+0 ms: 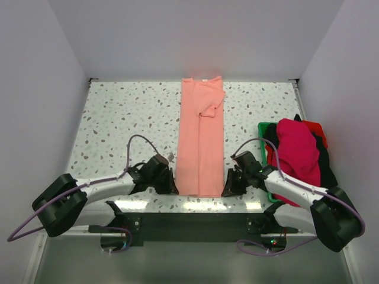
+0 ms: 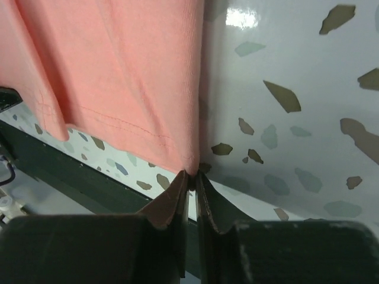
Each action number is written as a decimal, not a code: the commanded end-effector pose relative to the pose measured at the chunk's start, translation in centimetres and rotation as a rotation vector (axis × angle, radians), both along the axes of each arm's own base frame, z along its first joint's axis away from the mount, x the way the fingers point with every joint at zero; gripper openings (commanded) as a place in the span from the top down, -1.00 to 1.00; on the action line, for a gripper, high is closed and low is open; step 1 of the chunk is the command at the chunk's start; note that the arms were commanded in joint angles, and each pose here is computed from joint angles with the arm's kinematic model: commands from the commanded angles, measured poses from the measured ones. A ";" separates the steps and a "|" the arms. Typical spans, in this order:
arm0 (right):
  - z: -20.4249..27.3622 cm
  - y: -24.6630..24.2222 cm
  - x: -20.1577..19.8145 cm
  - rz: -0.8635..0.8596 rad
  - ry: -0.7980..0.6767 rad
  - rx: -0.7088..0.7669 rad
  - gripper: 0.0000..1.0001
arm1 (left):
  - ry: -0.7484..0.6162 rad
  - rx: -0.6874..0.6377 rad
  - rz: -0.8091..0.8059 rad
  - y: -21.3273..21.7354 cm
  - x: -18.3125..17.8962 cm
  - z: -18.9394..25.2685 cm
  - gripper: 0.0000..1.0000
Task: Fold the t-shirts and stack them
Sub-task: Fold the tshirt
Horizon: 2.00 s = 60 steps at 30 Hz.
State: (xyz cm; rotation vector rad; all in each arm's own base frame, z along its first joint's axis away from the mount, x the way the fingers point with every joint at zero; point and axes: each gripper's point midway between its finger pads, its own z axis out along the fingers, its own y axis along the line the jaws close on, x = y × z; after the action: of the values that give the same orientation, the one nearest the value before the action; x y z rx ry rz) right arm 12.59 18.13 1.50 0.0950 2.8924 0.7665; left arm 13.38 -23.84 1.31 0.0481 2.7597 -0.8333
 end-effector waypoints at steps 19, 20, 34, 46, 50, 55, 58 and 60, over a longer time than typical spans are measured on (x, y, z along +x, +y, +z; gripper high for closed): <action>6.2 -1.0 -2.0 -0.021 -0.157 0.121 0.92 | -0.148 -0.060 0.012 -1.3 -1.7 6.0 1.00; 7.0 -1.0 -1.1 -0.025 -0.191 0.108 0.92 | -0.162 -0.048 0.017 -1.6 -1.0 6.2 1.00; 15.0 2.9 16.8 -0.216 -0.532 -0.026 1.00 | -0.334 -0.064 0.250 -3.4 13.8 11.6 1.00; 13.7 2.2 28.7 -0.314 -0.540 -0.068 1.00 | -0.360 -0.018 0.354 -3.6 26.5 12.2 1.00; 11.9 1.5 31.8 -0.323 -0.502 -0.070 1.00 | -0.315 0.010 0.374 -2.7 30.0 9.4 1.00; 8.5 1.0 34.7 -0.329 -0.432 -0.068 0.99 | -0.284 0.002 0.360 -2.4 33.1 6.5 0.99; 7.2 0.1 35.8 -0.339 -0.410 -0.062 0.67 | -0.281 -0.040 0.329 -2.1 34.3 5.9 0.43; 7.3 -0.6 36.3 -0.346 -0.414 -0.055 0.26 | -0.297 -0.047 0.336 -1.0 34.9 6.1 -0.10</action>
State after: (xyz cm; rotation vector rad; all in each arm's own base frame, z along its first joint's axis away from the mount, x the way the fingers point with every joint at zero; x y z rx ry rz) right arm 46.59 17.68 6.21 0.4073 2.4952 0.5009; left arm 45.67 -24.51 4.08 -0.3461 2.4946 -0.6257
